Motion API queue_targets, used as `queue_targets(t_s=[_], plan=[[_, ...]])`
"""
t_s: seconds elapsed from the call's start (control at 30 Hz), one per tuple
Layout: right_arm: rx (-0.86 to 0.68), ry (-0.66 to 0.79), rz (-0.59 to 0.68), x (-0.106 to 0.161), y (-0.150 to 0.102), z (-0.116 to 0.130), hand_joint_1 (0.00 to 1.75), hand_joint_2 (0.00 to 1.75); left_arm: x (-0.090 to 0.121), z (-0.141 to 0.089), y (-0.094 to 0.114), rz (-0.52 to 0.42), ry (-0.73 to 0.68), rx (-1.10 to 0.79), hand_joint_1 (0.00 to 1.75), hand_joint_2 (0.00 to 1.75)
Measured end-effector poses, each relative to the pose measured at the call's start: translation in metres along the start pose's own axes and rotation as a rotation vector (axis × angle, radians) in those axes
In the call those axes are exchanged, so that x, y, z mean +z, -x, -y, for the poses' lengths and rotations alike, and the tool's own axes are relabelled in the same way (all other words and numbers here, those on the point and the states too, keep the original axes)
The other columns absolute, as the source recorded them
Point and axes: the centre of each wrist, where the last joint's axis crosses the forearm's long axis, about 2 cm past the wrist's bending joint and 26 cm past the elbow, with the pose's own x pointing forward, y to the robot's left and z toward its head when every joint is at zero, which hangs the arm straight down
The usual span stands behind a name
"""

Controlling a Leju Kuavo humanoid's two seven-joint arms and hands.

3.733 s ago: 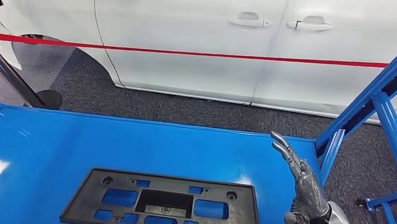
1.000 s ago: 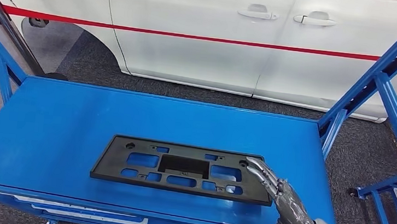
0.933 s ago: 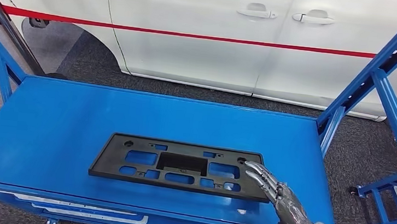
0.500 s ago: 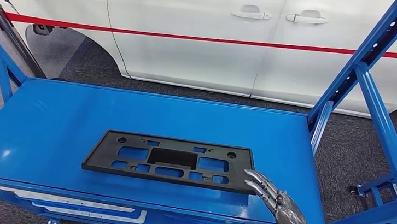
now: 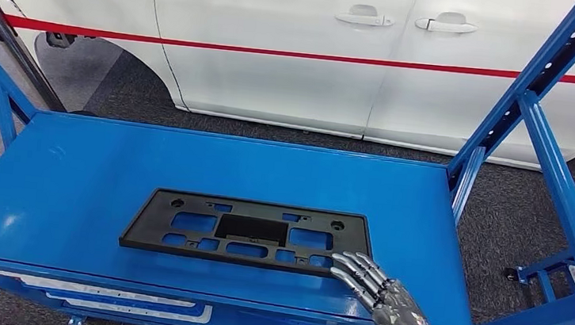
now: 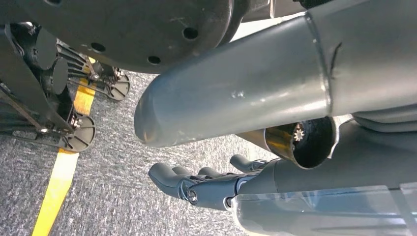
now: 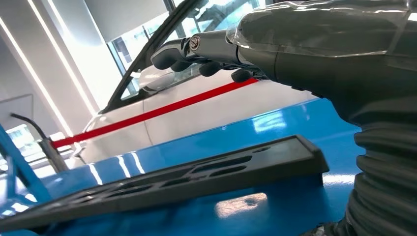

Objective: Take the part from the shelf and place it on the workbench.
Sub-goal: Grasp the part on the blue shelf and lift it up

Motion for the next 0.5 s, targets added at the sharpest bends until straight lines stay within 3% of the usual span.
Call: queue_targets(t_s=[0.27, 0.5], plan=[[0.059, 0.041, 0.024, -0.078, -0.003, -0.030, 0.00, 1.75, 0.000, 0.001, -0.004, 0.001, -0.004, -0.025, 0.00, 0.00], [0.050, 0.024, 0.065, -0.106, -0.009, -0.040, 0.00, 1.75, 0.000, 0.001, -0.003, 0.000, -0.010, -0.029, 0.00, 0.00]])
